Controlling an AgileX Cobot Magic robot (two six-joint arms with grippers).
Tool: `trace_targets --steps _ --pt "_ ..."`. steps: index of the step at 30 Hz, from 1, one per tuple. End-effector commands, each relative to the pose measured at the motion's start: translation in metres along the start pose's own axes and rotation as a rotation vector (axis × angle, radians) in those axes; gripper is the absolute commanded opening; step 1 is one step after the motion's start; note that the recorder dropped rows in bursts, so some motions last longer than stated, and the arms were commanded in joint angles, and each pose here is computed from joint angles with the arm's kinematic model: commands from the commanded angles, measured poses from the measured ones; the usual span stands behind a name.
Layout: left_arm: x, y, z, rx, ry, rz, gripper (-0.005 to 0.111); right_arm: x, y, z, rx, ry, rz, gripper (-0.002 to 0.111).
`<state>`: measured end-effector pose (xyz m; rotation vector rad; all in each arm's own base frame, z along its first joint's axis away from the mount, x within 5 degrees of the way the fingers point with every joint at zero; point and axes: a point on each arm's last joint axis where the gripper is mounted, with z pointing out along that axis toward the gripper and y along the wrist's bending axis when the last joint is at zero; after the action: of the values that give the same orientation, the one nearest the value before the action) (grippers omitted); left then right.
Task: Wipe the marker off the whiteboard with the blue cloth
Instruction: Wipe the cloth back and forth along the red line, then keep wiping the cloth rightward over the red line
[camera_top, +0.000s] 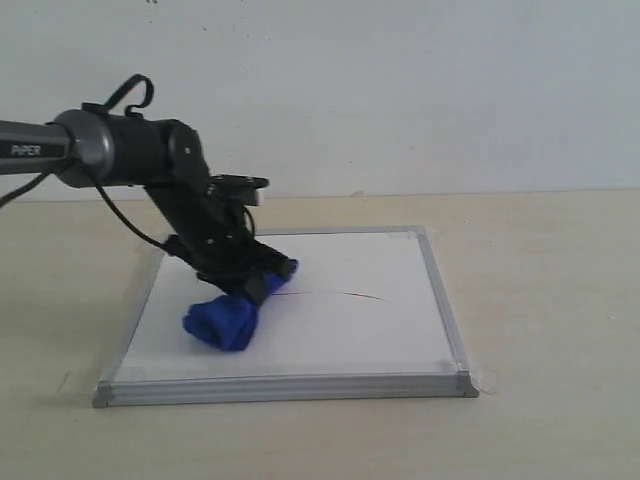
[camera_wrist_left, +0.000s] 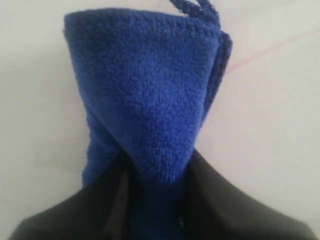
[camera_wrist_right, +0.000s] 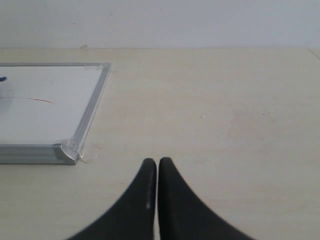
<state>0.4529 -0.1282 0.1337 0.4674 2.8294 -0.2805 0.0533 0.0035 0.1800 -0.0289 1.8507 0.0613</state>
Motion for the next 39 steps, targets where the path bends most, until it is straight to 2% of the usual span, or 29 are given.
trace_targets --steps 1,4,10,12,14,16,22,25,27,29,36,39 --pt "-0.001 -0.047 0.015 0.081 -0.026 0.07 0.004 -0.001 0.0 -0.001 0.006 -0.01 -0.003 0.001" --pt "-0.001 -0.028 0.014 0.018 -0.024 0.052 0.004 -0.001 0.0 -0.001 0.006 -0.01 -0.003 0.001" --pt "0.009 0.05 0.002 -0.189 0.03 -0.181 0.004 -0.001 0.0 -0.001 0.006 -0.01 -0.003 0.001" --pt "0.014 0.062 -0.001 -0.203 0.056 -0.269 0.004 -0.001 0.0 -0.001 0.006 -0.01 -0.003 0.001" --pt "0.015 0.06 0.0 -0.168 0.064 -0.287 0.004 -0.001 0.0 -0.001 0.006 -0.01 -0.003 0.001" --pt "0.013 0.045 0.002 -0.112 0.067 -0.243 0.004 -0.001 0.0 -0.001 0.006 -0.01 -0.003 0.001" --pt "0.004 -0.018 0.011 0.072 0.031 -0.063 0.004 -0.001 0.0 -0.001 0.006 -0.01 -0.003 0.001" --pt "0.001 -0.036 0.014 0.079 0.0 0.005 0.004 -0.001 0.0 -0.001 0.006 -0.01 -0.003 0.001" --pt "0.0 -0.037 0.014 0.072 -0.018 0.031 0.004 -0.001 0.0 -0.001 0.006 -0.01 -0.003 0.001" --pt "-0.001 -0.028 0.013 0.05 -0.03 0.023 0.004 -0.001 0.0 -0.001 0.006 -0.01 -0.003 0.001" --pt "0.004 0.036 0.004 -0.132 -0.012 -0.112 0.004 -0.001 0.0 -0.001 0.006 -0.01 -0.003 0.001" --pt "0.007 0.05 0.002 -0.133 0.001 -0.164 0.004 -0.001 0.0 -0.001 0.006 -0.01 -0.003 0.001"
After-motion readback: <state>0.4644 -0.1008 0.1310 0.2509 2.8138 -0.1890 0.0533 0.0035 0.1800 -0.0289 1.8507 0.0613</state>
